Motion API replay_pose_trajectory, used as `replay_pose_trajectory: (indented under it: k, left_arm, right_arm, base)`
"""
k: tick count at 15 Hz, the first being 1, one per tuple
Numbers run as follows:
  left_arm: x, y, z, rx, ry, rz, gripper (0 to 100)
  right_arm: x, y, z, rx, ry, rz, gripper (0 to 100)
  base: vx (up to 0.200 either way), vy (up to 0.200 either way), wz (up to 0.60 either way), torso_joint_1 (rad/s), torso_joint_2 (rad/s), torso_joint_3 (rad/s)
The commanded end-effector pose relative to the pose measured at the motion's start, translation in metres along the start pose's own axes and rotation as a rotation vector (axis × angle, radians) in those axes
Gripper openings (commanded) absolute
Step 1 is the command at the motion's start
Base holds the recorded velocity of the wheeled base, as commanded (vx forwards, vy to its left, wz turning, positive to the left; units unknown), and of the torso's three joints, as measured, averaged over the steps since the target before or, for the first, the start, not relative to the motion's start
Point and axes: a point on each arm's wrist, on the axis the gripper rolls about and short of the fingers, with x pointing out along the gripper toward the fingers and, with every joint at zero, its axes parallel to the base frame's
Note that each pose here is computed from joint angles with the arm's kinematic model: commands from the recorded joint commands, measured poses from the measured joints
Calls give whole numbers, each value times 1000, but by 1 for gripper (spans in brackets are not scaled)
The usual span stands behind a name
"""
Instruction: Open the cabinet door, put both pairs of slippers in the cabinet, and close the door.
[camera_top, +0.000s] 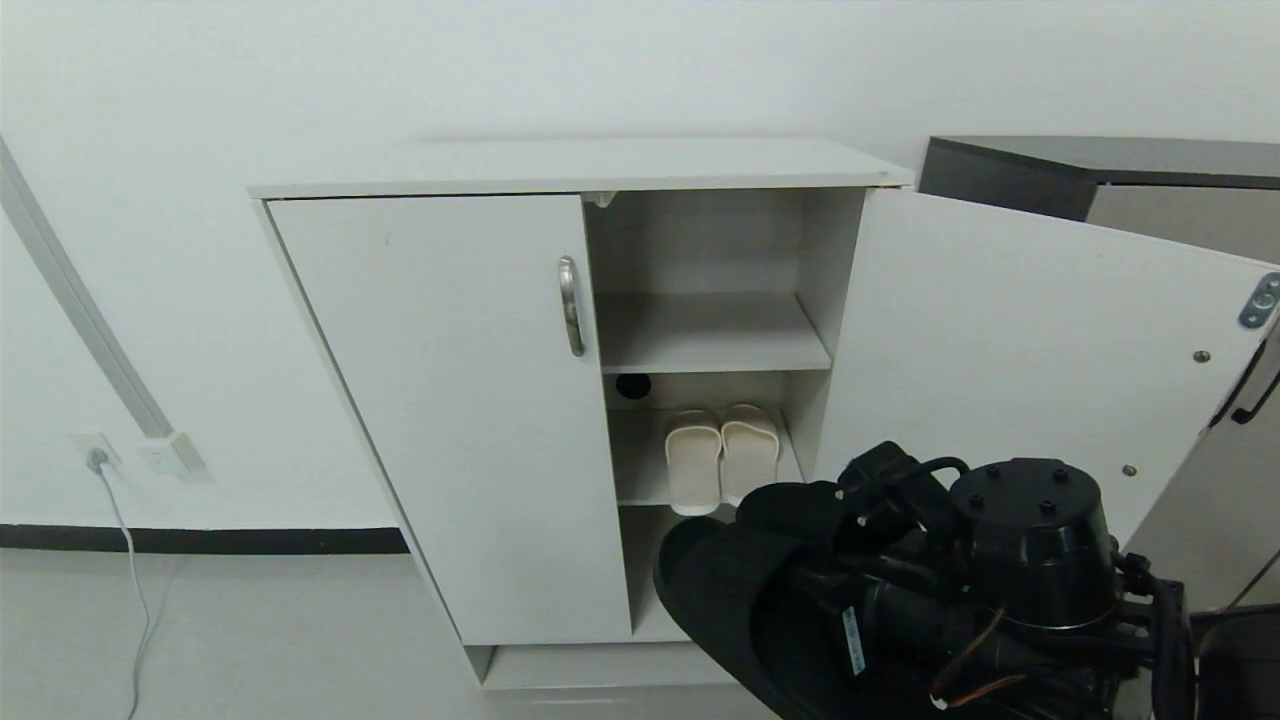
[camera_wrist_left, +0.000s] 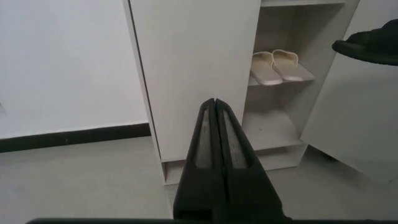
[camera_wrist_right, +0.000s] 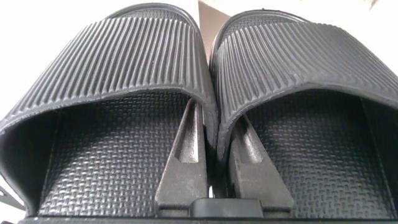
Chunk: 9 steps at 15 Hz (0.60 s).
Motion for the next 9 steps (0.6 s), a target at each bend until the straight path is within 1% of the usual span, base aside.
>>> replay_pose_trajectory:
  k: [1,6,7,8,9]
  left_arm:
    - [0,0,0,0,-1,0,0]
    - [0,0,0,0,-1,0,0]
    - [0,0,0,0,-1,0,0]
    - [0,0,0,0,-1,0,0]
    - [0,0,0,1,-1,-1,0]
  right_arm:
    - [0,1,0,0,-1,2,0]
    - [2,2,-1,-2,2,4,0]
    - [12,6,2,1,-34,7,0]
    - [23,13,7,11,-77,-19,0]
    - [38,21,10,17,-100,-93,0]
  base:
    - [0,0,0,0,0,0]
    - [0,0,0,0,0,0]
    - [0,0,0,-17,217,163]
    - [0,0,0,-2,139,105]
    - [0,0,0,-2,85,56]
